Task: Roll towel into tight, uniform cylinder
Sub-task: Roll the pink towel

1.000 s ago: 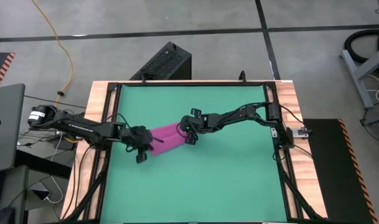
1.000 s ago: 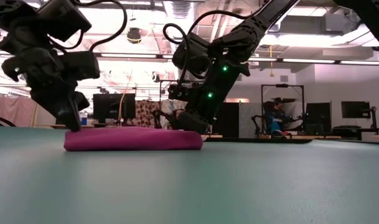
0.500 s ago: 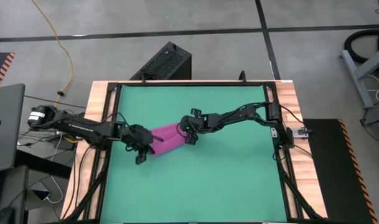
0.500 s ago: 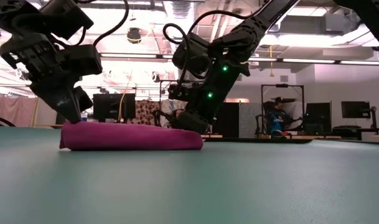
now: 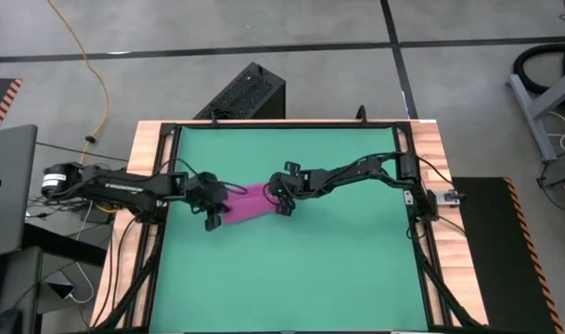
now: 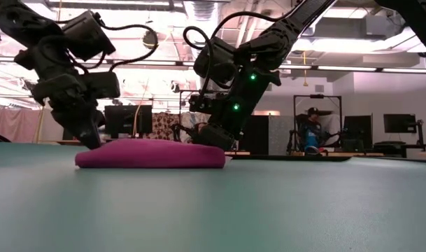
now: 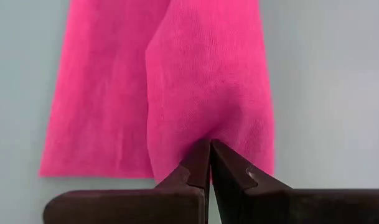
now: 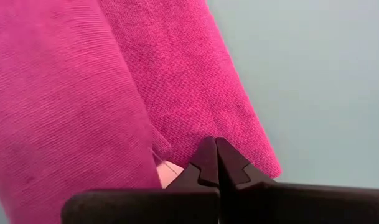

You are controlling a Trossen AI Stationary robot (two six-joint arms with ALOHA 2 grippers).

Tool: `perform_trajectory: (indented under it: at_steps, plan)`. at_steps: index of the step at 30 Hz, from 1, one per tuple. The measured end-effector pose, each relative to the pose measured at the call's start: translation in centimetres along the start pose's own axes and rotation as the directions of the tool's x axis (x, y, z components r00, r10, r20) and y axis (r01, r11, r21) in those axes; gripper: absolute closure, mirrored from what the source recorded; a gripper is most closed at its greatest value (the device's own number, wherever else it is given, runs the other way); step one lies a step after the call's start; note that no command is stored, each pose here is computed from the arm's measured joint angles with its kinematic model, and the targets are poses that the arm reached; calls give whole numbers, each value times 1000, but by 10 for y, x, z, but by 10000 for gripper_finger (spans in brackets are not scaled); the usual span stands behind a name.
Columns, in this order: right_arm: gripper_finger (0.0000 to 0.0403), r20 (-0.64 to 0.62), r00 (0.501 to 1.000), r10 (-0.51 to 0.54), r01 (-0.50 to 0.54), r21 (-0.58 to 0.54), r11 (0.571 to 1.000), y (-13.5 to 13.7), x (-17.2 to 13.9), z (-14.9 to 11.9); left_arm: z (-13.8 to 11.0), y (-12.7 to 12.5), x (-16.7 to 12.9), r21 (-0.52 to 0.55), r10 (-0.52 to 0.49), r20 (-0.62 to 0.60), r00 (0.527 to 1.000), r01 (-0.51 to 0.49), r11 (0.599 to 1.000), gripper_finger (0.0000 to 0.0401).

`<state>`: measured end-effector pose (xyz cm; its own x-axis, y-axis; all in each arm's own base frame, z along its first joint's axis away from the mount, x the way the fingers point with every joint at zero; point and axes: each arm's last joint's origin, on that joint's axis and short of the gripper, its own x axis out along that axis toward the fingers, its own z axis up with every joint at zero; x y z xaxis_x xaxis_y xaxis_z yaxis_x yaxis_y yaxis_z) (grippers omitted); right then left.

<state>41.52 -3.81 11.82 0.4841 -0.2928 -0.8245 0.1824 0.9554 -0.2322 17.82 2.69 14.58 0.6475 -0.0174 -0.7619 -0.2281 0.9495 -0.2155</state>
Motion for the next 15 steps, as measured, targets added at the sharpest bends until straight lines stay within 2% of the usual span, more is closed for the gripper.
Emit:
perform_trajectory:
  at_steps: [8, 15]
  plan:
    - [396, 0, 1000, 5, -5, 0, 1000, 0, 0, 0, -2, 10, 18, 21, 11, -54, 998, -10, 1000, 401]
    - [395, 0, 1000, 10, -10, 0, 1000, 0, 0, 0, 2, 7, 20, -56, -76, -30, 997, 74, 996, 401]
